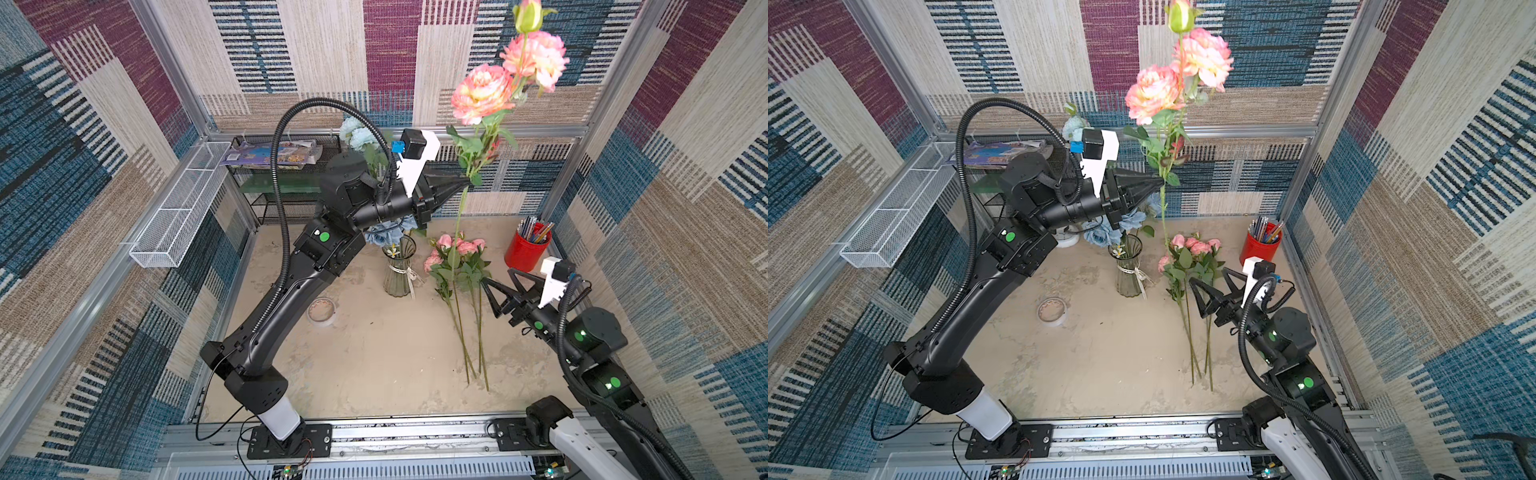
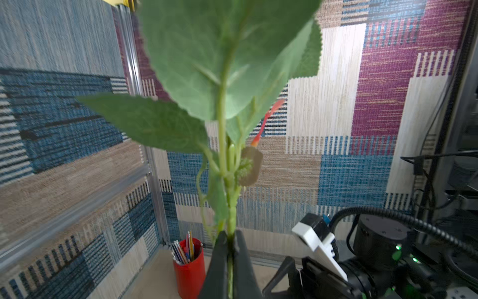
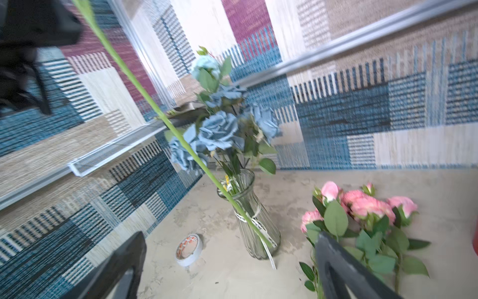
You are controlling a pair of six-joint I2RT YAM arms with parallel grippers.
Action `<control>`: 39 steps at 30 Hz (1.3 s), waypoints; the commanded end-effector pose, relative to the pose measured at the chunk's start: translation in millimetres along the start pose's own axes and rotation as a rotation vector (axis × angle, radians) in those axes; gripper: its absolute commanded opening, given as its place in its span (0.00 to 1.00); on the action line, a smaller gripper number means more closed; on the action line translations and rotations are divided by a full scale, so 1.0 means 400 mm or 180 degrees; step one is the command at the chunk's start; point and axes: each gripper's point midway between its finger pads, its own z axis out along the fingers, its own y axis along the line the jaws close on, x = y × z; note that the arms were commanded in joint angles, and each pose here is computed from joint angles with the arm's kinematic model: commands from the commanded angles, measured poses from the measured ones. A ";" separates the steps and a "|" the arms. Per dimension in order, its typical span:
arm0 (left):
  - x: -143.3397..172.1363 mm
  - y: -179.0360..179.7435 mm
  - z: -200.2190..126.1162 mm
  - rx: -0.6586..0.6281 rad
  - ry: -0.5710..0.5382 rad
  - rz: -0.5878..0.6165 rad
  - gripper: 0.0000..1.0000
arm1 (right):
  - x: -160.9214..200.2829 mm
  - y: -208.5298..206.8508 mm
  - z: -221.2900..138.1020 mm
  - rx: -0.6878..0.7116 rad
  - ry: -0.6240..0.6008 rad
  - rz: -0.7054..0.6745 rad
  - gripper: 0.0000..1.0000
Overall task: Pick out pink flowers from the vase
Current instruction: Pick up the flower from the vase, then place the flower at the center of the board.
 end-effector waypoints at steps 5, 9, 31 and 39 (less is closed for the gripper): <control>0.084 -0.062 0.019 0.0620 -0.0050 -0.0513 0.00 | -0.069 0.077 0.008 -0.0475 -0.0251 -0.0094 0.96; 0.120 -0.071 0.030 0.0718 -0.0001 -0.0706 0.00 | -0.069 0.094 0.051 -0.0632 -0.0159 -0.0047 0.97; 0.178 -0.091 0.024 0.0798 0.0025 -0.0990 0.00 | -0.045 0.198 0.176 -0.1294 0.0199 0.0052 0.19; 0.185 -0.089 0.019 0.0739 0.0068 -0.0957 0.00 | -0.034 0.191 0.170 -0.1188 0.0264 -0.0040 0.00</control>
